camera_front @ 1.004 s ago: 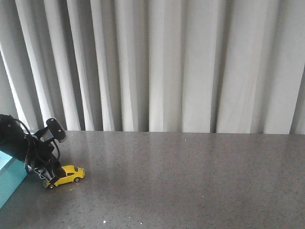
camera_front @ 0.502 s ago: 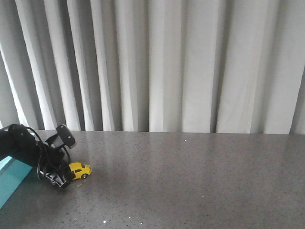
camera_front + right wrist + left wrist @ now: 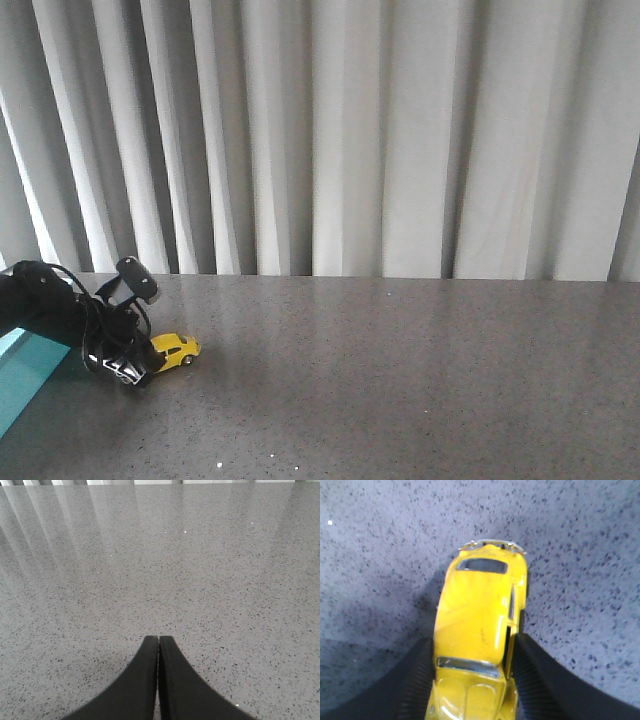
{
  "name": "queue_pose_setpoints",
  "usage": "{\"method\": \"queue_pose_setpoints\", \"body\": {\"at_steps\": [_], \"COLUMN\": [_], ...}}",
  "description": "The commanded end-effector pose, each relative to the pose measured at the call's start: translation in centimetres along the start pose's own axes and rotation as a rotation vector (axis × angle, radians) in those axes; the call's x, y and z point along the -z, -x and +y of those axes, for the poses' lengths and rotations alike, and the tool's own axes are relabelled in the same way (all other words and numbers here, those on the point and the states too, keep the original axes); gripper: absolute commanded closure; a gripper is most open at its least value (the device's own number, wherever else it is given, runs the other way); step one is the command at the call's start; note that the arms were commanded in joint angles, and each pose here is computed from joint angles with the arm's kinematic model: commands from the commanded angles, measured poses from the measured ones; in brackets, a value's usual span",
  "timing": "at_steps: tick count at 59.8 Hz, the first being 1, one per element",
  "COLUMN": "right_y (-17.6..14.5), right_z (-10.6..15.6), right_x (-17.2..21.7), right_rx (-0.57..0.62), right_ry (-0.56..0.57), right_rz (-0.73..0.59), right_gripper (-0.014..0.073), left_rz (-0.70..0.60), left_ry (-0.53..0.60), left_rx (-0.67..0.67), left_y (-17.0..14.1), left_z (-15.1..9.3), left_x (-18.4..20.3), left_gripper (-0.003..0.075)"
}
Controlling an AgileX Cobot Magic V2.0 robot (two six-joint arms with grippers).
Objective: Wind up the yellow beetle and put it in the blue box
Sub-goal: 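Lift the car with the left gripper and lower it into the blue box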
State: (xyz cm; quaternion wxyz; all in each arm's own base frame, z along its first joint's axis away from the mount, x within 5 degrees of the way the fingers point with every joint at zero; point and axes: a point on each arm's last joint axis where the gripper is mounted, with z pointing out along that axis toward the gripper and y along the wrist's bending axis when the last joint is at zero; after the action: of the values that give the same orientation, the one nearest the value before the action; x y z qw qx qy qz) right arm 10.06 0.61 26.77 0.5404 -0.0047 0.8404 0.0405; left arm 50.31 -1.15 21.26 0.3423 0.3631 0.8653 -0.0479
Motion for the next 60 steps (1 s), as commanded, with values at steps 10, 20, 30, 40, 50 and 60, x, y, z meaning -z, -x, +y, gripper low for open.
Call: {"method": "queue_pose_setpoints", "body": {"at_steps": [10, 20, 30, 40, 50, 60], "right_y": [1.4, 1.4, 1.4, 1.4, 1.4, 1.4], "right_z": [-0.1, -0.1, -0.1, -0.1, -0.1, -0.1], "right_x": [0.3, 0.3, 0.3, 0.3, 0.3, 0.3], "right_rx": [0.006, 0.006, 0.006, 0.006, 0.006, 0.006], "right_ry": [-0.017, -0.017, -0.017, -0.017, -0.017, -0.017], "right_rz": [-0.088, -0.088, -0.088, -0.088, -0.088, -0.088], "right_gripper": [0.0602, 0.0602, 0.0602, 0.0602, 0.0602, 0.0602], "left_rz": [-0.281, -0.377, -0.437, -0.391, -0.202, -0.124], "left_ry": [0.16, 0.267, 0.431, 0.499, 0.415, 0.342], "left_rx": [0.02, 0.073, 0.229, 0.505, 0.597, 0.671], "left_y": [6.2, 6.7, 4.2, -1.6, -6.3, -8.7], "left_z": [0.4, 1.6, 4.7, 8.8, 10.5, 11.5], "left_x": [10.3, 16.5, 23.0, 25.3, 22.3, 17.8], "left_gripper": [0.0727, 0.0727, 0.0727, 0.0727, 0.0727, 0.0725]}}
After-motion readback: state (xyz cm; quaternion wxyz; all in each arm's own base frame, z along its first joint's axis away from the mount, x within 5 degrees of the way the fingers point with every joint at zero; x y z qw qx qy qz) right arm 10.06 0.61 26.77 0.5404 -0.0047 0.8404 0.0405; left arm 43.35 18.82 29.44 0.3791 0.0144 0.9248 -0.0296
